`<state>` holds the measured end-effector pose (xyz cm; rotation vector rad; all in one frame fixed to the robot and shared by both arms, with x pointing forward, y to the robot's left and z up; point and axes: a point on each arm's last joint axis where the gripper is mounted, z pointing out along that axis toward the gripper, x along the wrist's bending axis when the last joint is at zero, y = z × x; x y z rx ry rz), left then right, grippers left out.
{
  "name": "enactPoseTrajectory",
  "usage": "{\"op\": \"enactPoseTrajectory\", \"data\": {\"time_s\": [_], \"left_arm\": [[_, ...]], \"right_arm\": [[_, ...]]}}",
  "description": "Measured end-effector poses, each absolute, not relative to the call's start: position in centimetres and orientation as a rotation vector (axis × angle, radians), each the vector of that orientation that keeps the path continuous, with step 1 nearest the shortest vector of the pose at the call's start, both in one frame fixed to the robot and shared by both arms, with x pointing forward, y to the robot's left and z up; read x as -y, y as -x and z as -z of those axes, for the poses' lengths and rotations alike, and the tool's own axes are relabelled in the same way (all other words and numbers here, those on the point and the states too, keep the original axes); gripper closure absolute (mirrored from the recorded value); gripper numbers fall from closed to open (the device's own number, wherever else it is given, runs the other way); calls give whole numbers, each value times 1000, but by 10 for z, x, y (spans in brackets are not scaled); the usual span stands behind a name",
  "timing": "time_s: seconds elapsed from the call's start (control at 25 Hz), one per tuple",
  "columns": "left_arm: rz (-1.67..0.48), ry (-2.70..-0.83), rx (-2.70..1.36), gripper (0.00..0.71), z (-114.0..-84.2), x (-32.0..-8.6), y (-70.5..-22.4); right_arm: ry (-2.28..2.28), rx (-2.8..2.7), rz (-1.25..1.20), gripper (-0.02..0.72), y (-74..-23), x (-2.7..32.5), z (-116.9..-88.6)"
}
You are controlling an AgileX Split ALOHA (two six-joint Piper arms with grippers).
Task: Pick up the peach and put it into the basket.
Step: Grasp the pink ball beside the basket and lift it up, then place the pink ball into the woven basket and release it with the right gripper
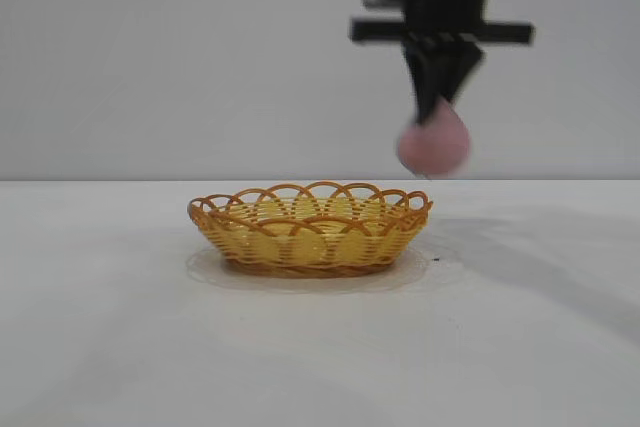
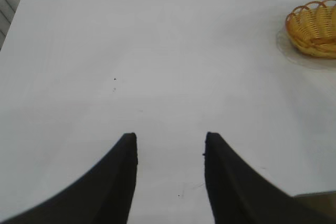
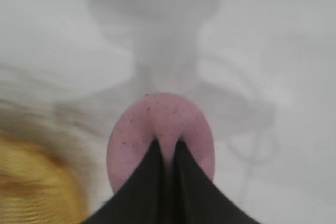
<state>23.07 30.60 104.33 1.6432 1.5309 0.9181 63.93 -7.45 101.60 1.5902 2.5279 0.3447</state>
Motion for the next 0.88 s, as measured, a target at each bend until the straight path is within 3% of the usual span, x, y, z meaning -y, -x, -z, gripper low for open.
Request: {"op": "enactPoseTrajectory", "data": {"time_s": [0.24,0.48,0.72,0.76,0.8,0.88], "left_arm": [[-979,-1652,-1549,425,-1044,-311,-231],[-966,-1647,-1548,425,-1044,-310,-231],[-963,-1642,-1551,425,-1044,-310,-231],[-963,-1642,-1551,425,-1044,-310,-231],[-963,-1642,-1551,425,-1044,-310,-231],[-963,-1642,-1551,425,-1044,-310,-231]], "right_arm": [[-1450,-2641,-352,703,-610,28,-1012],[-1487,-2718,-244,703,-610,16,-972],[-1512,-2750,-228,703,-608,11,-962],[-1512,-2755,-223,646,-607,10,-962],[-1510,-2758,-217,646,-606,10,-961],[-1516,-2768,-209,577,-604,9,-961]]}}
